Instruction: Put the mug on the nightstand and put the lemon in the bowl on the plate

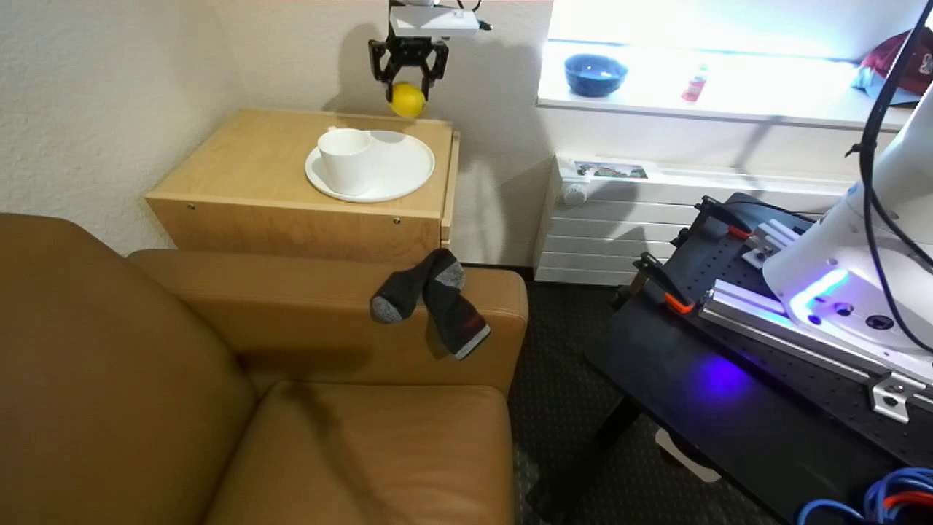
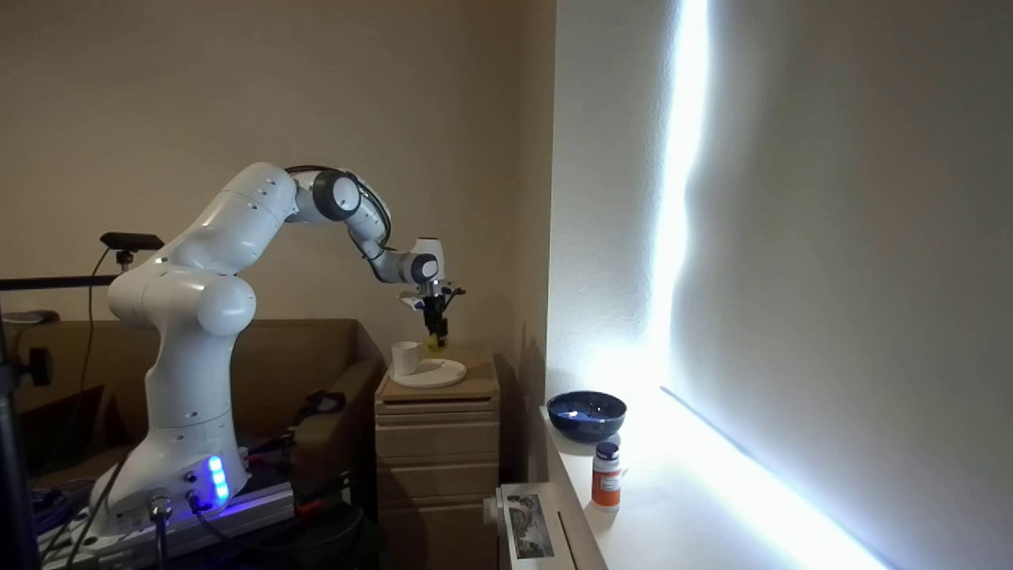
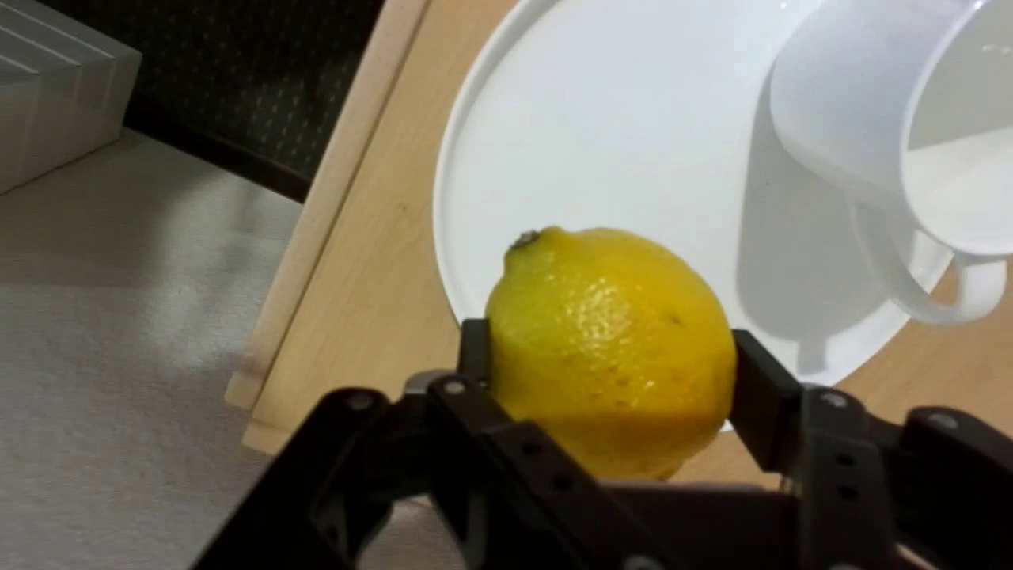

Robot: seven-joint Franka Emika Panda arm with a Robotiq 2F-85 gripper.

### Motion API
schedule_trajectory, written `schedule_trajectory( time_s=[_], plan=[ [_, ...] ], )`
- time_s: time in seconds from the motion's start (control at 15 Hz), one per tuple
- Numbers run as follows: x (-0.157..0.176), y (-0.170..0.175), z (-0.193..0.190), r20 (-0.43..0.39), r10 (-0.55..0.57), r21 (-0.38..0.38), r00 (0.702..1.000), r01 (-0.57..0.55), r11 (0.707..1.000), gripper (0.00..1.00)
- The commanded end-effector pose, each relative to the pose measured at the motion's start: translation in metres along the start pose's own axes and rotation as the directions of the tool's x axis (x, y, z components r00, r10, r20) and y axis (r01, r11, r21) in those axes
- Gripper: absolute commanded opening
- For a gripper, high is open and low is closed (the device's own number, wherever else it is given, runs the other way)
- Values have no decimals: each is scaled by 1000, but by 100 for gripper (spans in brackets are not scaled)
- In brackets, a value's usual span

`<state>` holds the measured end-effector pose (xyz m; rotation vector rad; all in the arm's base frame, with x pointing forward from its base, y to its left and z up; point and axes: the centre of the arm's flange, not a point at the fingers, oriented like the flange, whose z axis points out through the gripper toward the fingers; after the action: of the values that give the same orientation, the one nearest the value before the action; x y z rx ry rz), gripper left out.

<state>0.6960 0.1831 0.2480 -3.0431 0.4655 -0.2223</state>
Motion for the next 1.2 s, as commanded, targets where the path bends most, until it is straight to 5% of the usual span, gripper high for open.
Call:
schedule_trajectory(
  time_s=[0.0, 0.27, 0.53, 0.6, 0.87, 0.93, 1.0, 1.13],
  plan=[
    [-45, 51, -59, 52, -9, -65, 999, 12, 998, 47],
    [-77, 101, -93, 51, 165, -90, 985, -160, 983, 47],
    [-106, 164, -115, 5, 395, -39, 919, -395, 918, 47],
    [-67, 125, -96, 33, 319, -76, 947, -316, 946, 72],
    [-85, 154, -110, 20, 381, -59, 924, -380, 923, 72],
    [-86, 154, -109, 19, 384, -58, 923, -382, 922, 47],
    [-78, 149, -98, -5, 390, -102, 921, -389, 916, 47],
    [-53, 175, -86, -24, 502, -179, 864, -498, 848, 47]
  ],
)
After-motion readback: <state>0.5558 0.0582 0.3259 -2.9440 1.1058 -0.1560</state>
